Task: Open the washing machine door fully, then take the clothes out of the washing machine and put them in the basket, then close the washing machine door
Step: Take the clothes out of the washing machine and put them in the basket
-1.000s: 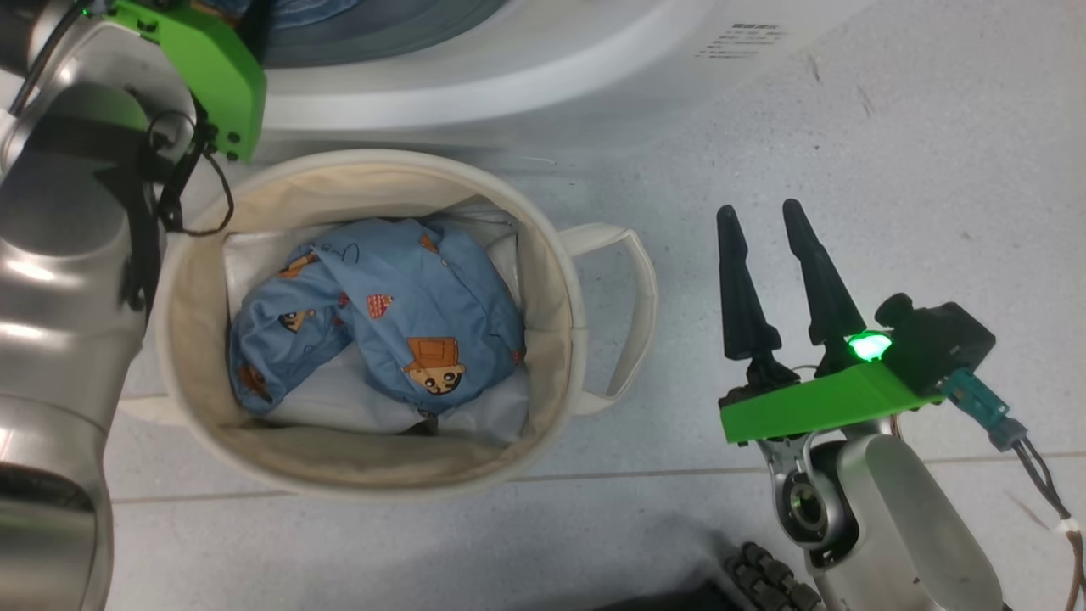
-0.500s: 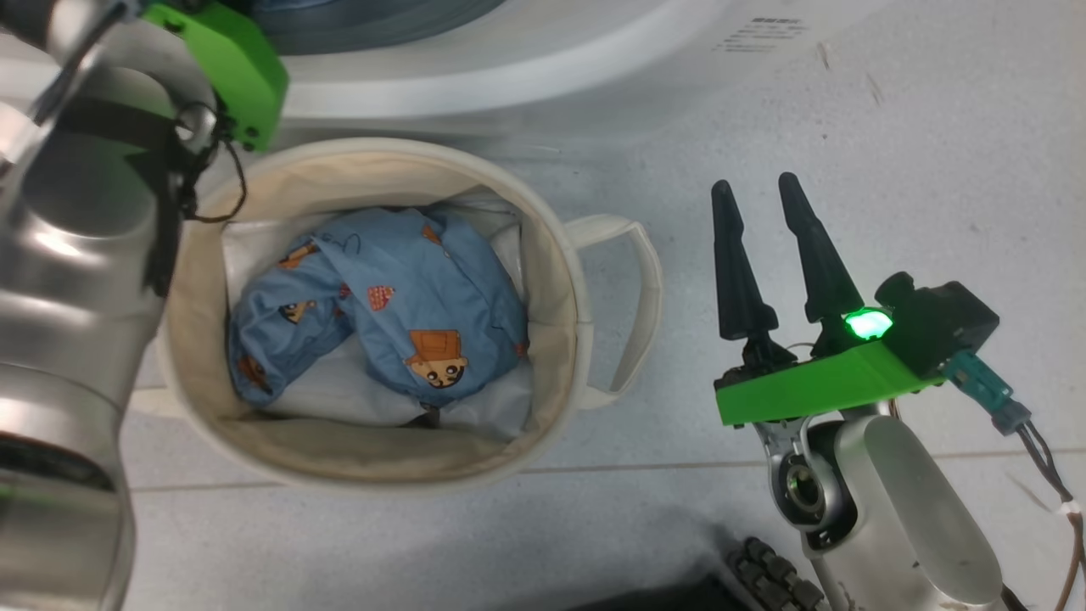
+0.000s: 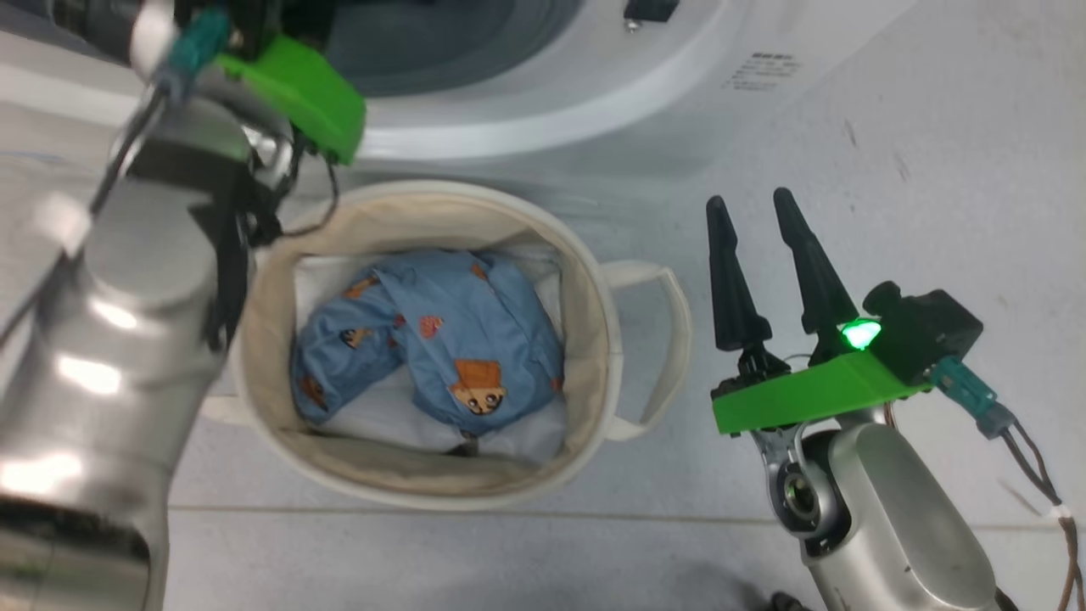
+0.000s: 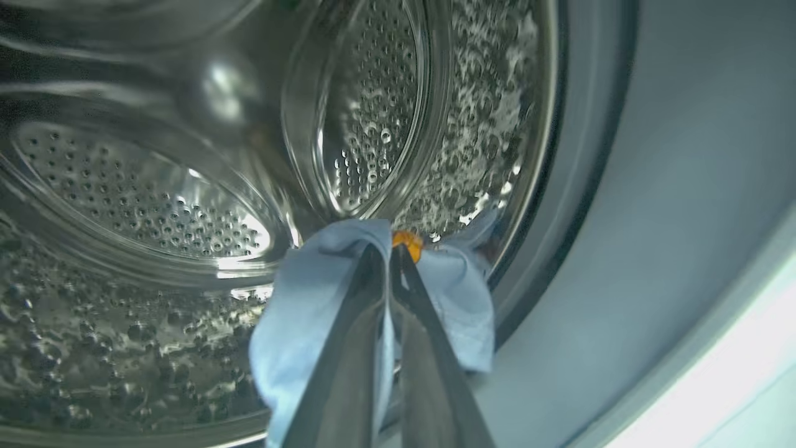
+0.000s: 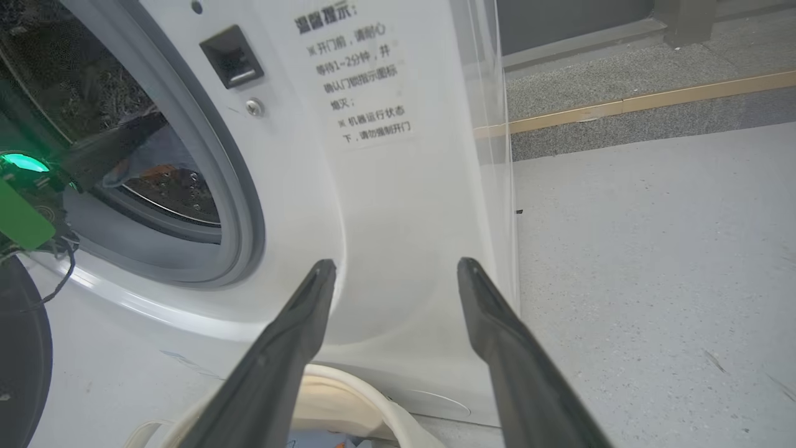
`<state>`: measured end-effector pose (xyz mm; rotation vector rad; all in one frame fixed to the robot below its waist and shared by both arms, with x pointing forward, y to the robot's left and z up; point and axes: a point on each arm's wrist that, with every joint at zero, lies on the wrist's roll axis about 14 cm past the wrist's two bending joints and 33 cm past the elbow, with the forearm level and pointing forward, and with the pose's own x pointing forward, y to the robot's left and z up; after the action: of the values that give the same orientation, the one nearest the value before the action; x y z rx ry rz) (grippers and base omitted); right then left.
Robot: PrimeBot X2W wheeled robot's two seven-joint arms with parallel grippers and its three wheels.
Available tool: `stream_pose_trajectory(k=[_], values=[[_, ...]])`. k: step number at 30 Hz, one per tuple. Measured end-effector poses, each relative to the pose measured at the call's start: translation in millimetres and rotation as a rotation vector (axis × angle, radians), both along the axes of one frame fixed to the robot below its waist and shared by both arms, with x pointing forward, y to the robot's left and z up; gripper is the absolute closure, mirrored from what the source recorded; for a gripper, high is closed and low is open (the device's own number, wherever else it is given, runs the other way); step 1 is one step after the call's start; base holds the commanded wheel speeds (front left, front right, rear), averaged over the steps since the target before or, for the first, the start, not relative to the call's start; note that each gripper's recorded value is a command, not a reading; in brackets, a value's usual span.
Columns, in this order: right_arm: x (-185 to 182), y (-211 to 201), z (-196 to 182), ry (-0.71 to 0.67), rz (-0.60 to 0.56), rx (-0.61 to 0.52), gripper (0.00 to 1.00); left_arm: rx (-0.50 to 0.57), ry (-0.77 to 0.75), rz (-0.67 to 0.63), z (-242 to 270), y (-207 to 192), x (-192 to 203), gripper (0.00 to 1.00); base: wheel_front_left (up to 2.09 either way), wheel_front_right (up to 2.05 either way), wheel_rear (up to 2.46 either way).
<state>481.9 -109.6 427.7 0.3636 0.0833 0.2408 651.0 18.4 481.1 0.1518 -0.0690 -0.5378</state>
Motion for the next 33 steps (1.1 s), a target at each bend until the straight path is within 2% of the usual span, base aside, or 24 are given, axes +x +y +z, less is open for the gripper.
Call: stream_pose_trajectory(k=[12,19,26,33], values=[[-19,11,38,-0.07,0.021,0.002,0.0,-0.217,-0.343,0.096,134,43,-85,1.0,0.0,0.0,0.0],[-32,17,53,-0.093,0.036,0.008,0.0,-0.304,-0.477,0.116,188,57,-135,1.0,0.0,0.0,0.0],[-45,27,69,-0.126,0.062,0.015,0.0,-0.371,-0.6,0.115,233,68,-188,1.0,0.0,0.0,0.0],[-55,31,76,-0.138,0.074,0.016,0.0,-0.407,-0.663,0.124,252,76,-224,1.0,0.0,0.0,0.0]])
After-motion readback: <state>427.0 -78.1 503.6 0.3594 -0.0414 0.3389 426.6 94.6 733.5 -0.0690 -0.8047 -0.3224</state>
